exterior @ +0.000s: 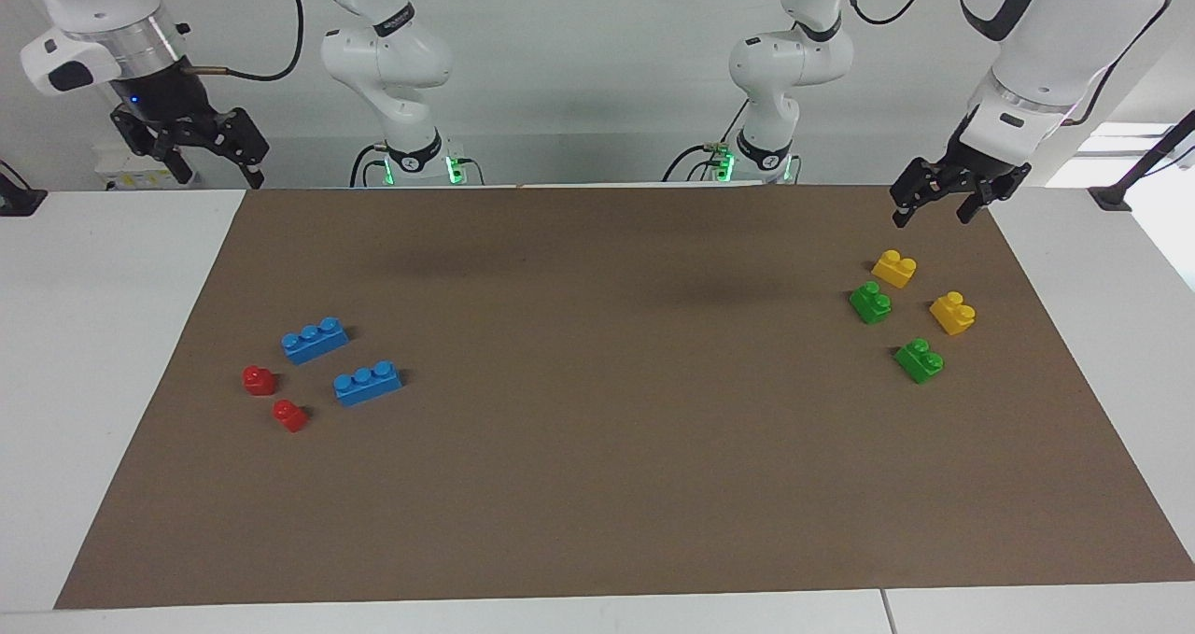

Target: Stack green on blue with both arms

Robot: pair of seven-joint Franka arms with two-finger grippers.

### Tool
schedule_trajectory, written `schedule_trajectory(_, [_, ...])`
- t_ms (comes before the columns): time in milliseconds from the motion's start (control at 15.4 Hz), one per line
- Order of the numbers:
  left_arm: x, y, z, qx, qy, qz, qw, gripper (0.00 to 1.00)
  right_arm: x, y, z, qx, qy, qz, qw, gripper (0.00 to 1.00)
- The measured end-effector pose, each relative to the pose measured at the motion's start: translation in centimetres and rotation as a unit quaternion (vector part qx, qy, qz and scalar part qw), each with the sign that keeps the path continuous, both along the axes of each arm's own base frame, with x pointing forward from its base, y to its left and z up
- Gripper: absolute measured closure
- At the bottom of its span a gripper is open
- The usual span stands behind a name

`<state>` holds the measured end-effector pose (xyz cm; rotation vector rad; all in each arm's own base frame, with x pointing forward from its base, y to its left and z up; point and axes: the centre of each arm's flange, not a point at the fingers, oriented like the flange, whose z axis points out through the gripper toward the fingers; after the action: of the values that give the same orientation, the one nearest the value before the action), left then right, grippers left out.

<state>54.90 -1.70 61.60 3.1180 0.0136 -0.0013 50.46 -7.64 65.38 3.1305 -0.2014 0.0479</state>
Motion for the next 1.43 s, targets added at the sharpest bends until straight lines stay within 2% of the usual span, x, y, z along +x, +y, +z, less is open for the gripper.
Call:
schedule_trajectory(390, [-0.1, 0.0, -0.3, 0.0, 0.003, 0.0, 1.0, 0.0, -0.1, 0.0, 0.2, 0.0, -0.002, -0.001, 1.0, 0.0])
schedule_trajectory(715, [-1.0, 0.0, -1.3, 0.002, 0.016, 0.001, 1.0, 0.0, -1.4, 0.5, 2.3, -0.003, -0.023, 0.005, 1.0, 0.0])
schedule_trajectory(911, [-1.4, 0.2, -1.4, 0.002, 0.018, 0.003, 1.0, 0.0, -1.4, 0.8, 2.4, -0.003, -0.025, 0.004, 1.0, 0.0])
schedule_trajectory(1171, [-1.8, 0.7, -2.2, 0.003, 0.025, 0.008, 1.0, 0.0, -0.9, 0.7, 1.7, 0.001, -0.02, -0.063, 0.998, 0.0])
schedule_trajectory(1431, [-2.1, 0.7, -2.6, 0.003, 0.024, 0.007, 1.0, 0.0, 0.4, 0.7, 0.4, 0.006, -0.021, -0.178, 0.984, 0.01])
